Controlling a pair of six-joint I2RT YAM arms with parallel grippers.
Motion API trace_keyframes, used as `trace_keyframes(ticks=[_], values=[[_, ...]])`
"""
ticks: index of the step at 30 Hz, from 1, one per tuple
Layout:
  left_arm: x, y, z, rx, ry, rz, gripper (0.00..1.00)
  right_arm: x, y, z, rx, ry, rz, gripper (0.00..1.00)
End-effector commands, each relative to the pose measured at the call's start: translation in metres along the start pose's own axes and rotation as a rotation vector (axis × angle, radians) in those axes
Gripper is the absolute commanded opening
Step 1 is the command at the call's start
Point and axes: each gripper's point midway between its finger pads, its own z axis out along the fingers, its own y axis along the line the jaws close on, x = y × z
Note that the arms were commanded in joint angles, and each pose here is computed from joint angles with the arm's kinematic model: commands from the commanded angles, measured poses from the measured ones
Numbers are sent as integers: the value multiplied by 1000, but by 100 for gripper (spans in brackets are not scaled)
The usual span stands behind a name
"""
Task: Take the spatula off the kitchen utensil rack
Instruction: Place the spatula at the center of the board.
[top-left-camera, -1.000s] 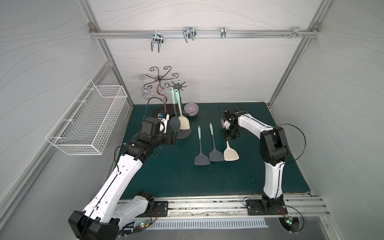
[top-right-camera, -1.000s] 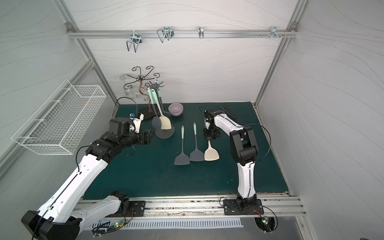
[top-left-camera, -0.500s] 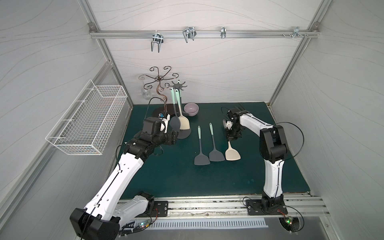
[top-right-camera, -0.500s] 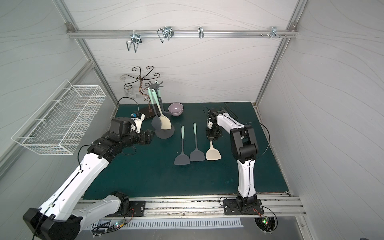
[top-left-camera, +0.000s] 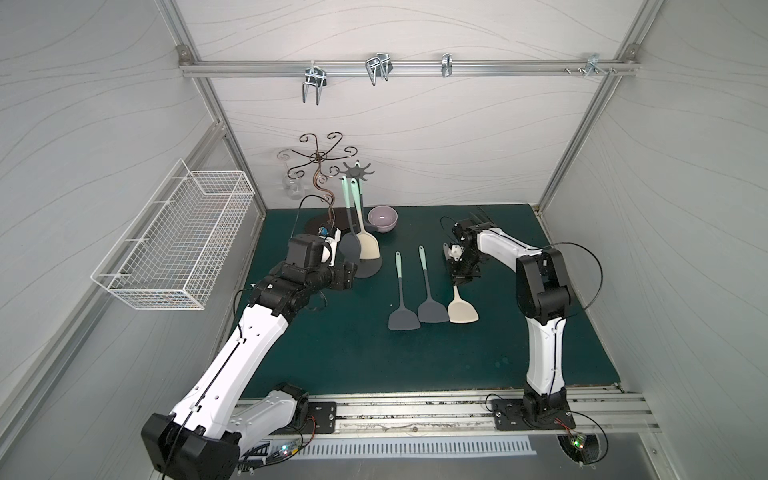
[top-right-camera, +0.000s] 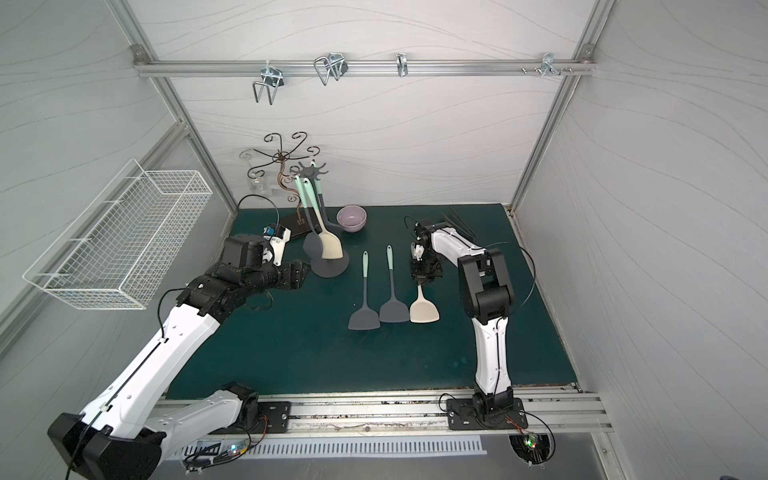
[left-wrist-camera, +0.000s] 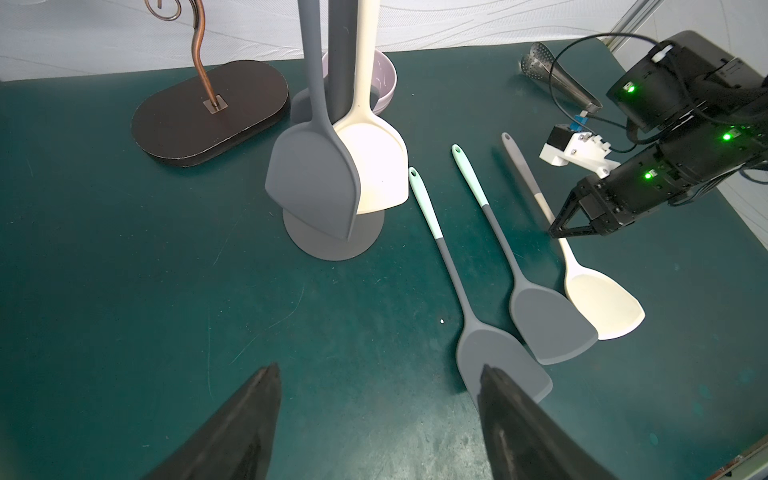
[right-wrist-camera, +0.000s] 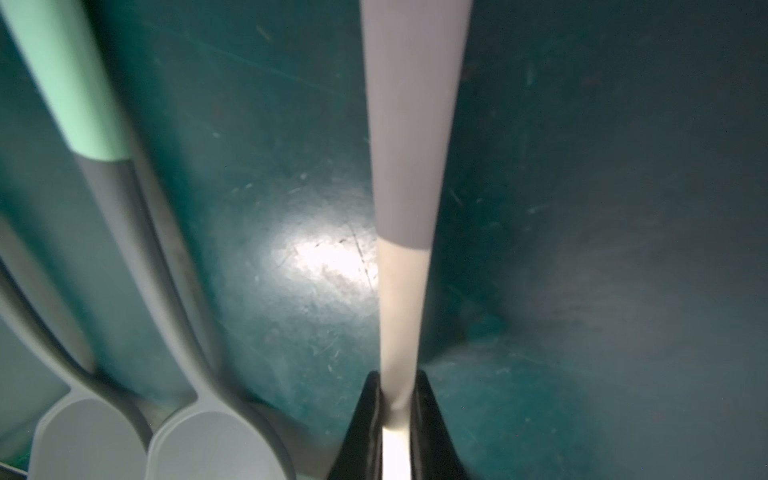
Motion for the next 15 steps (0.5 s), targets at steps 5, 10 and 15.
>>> trace_keyframes(ticks=[5, 10, 15], values=[[-6, 0, 0, 2, -22, 13, 79, 4, 0, 12, -20, 33, 27, 0], [-5, 1, 0, -4, -20, 16, 79, 2, 0, 14, -18, 28, 33, 0], [-4, 2, 1, -7, -17, 17, 79, 3, 1, 14, -21, 35, 33, 25]])
